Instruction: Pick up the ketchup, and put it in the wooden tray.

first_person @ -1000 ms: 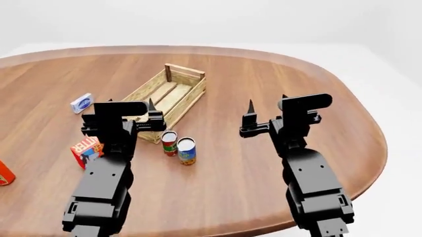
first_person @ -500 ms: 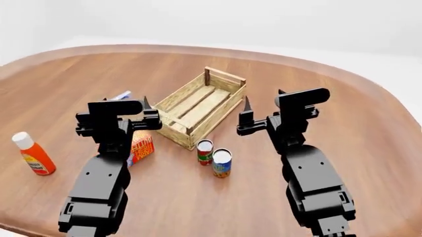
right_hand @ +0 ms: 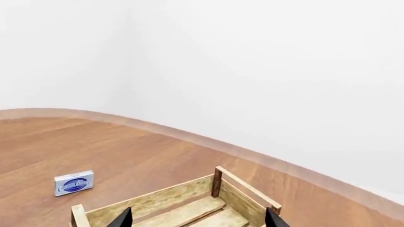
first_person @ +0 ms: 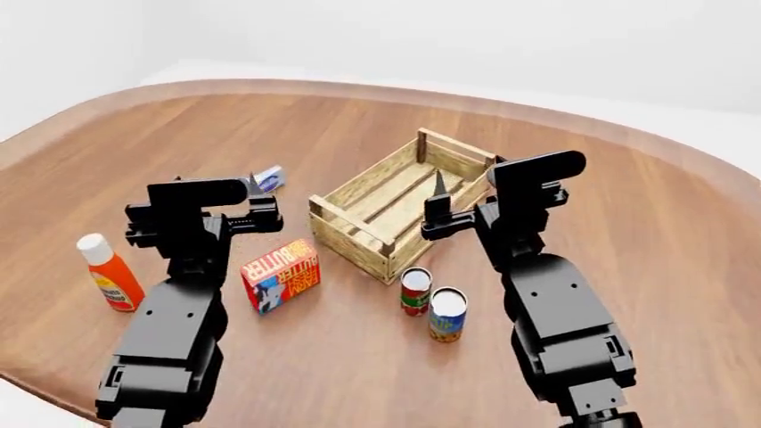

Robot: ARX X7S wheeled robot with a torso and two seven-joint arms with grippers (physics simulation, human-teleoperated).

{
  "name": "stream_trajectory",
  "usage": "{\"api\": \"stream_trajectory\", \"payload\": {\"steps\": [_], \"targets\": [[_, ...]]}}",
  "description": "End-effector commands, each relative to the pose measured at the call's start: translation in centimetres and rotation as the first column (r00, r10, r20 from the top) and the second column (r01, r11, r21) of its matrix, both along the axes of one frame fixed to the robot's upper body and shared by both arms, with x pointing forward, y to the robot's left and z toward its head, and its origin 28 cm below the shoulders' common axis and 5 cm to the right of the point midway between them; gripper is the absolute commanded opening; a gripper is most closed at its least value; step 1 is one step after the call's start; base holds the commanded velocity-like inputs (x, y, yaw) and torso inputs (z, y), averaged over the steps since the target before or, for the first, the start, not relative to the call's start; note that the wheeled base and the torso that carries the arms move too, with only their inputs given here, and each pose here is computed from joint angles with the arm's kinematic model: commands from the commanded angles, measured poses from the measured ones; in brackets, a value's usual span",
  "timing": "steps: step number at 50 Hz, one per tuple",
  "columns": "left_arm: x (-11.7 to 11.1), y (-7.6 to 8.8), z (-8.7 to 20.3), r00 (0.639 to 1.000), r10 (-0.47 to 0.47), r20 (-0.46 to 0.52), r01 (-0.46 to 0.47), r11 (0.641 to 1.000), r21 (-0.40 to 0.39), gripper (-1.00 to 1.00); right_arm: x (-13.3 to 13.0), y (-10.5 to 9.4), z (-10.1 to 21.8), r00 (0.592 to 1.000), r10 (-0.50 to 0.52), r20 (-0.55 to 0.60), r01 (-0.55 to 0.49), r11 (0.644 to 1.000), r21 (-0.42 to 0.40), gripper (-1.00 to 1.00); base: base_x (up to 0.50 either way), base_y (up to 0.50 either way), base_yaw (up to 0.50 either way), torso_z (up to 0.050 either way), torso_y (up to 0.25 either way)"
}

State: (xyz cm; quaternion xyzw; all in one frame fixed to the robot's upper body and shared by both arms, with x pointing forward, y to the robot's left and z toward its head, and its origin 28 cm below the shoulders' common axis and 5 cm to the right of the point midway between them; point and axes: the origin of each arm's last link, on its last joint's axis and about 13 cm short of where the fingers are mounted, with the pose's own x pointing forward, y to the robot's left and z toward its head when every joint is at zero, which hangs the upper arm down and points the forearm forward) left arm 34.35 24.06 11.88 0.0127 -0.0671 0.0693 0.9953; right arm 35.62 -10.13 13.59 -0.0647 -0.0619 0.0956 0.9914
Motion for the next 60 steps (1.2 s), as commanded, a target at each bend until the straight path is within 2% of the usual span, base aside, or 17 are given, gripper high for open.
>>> {"api": "stream_trajectory", "payload": {"steps": [1, 9, 37, 51, 60], "targets": [[0.3, 0.5, 0.5, 1.0, 0.003, -0.001, -0.003, 1.0, 0.013, 1.0, 0.3, 0.1, 1.0, 1.0, -0.003, -0.008, 0.003, 1.0, -0.017, 1.0, 0.0, 0.0, 0.0, 0.0, 0.0], [0.7, 0.9, 1.5, 1.0, -0.007, 0.005, 0.007, 1.0, 0.03, 1.0, 0.4, 0.1, 1.6, 1.0, 0.01, -0.004, -0.01, 1.0, -0.024, 1.0, 0.37, 0.1, 0.0, 0.0, 0.0], [0.2, 1.0, 0.6, 1.0, 0.006, -0.013, -0.006, 1.0, 0.022, 1.0, 0.3, 0.4, 1.0, 1.0, 0.012, 0.001, -0.012, 1.0, -0.015, 1.0, 0.48, 0.13, 0.0, 0.0, 0.001], [-0.1, 1.3, 0.7, 1.0, 0.024, -0.006, -0.024, 0.999, 0.028, 1.0, 0.2, 0.4, 1.0, 1.0, 0.009, 0.011, -0.009, 1.0, -0.007, 1.0, 0.0, 0.0, 0.0, 0.0, 0.001], [-2.0, 2.7, 1.1, 0.996, 0.083, 0.015, -0.084, 0.996, 0.041, 1.0, -0.4, 0.3, 0.8, 1.0, 0.004, 0.015, -0.004, 1.0, -0.014, 1.0, 0.0, 0.0, 0.0, 0.0, 0.0]]}}
